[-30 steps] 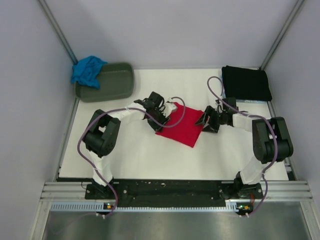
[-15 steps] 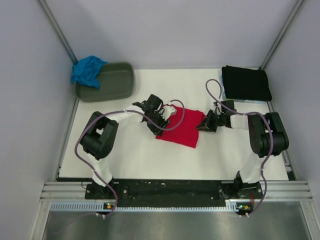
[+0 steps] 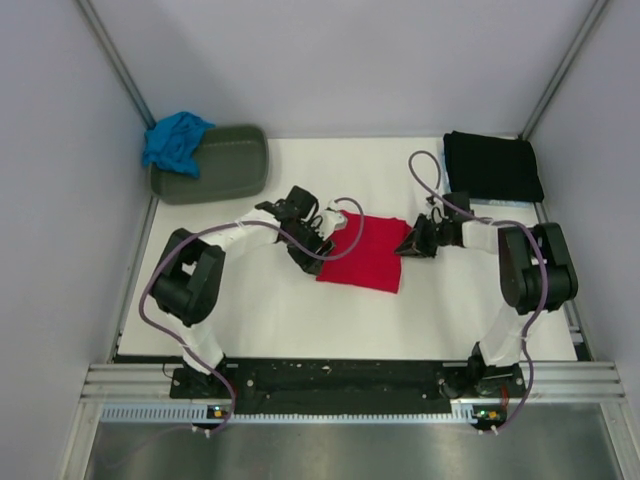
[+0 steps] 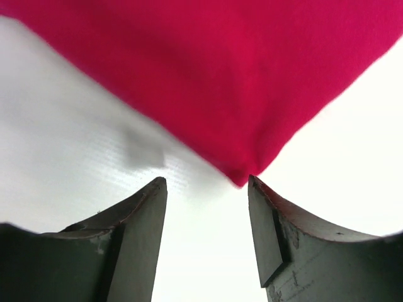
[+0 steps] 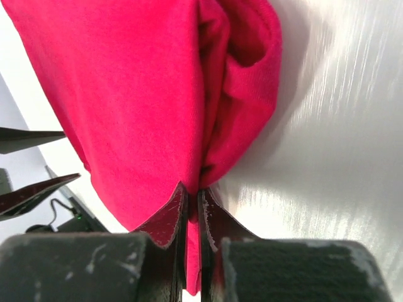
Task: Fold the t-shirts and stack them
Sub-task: Put the neatly folded tshirt into the corner of the board with the right arm
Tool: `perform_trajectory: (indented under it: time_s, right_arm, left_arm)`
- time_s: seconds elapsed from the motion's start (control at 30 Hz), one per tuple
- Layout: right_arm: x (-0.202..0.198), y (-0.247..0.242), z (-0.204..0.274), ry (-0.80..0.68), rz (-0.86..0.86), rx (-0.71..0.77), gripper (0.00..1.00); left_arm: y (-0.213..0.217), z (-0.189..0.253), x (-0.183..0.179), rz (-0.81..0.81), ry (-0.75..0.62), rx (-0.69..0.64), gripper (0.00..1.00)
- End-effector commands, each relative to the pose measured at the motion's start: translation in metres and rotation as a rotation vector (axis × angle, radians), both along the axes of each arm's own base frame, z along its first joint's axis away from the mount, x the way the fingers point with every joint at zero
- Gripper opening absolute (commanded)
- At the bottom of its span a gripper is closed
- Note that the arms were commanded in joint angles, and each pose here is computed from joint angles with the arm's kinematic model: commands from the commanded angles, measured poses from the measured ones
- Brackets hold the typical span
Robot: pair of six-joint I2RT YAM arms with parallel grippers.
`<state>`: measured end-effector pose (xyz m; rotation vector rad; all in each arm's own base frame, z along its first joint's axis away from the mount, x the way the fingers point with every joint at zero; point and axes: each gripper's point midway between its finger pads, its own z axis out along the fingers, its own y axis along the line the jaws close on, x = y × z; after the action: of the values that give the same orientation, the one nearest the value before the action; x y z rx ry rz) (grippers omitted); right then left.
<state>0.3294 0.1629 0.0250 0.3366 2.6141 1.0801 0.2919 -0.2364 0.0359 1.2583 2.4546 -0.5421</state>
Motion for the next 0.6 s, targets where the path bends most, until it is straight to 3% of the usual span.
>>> perform_trajectory:
  time_s: [0.0,0.27,0.57]
  right_arm:
    - [0.022,-0.017,0.017,-0.099,0.062,-0.129,0.00]
    - [0.055,-0.048,0.042,-0.173,0.161,-0.379,0.00]
    - [0.105,-0.088,0.075,-0.223,0.203,-0.672,0.00]
  left_arm:
    - [0.006,0.050,0.020,0.009,-0.105,-0.067,0.59]
    - [0.052,0.076,0.060,0.138,-0.204,-0.049,0.61]
    - [0.065,0.079,0.066,0.154,-0.241,-0.013,0.61]
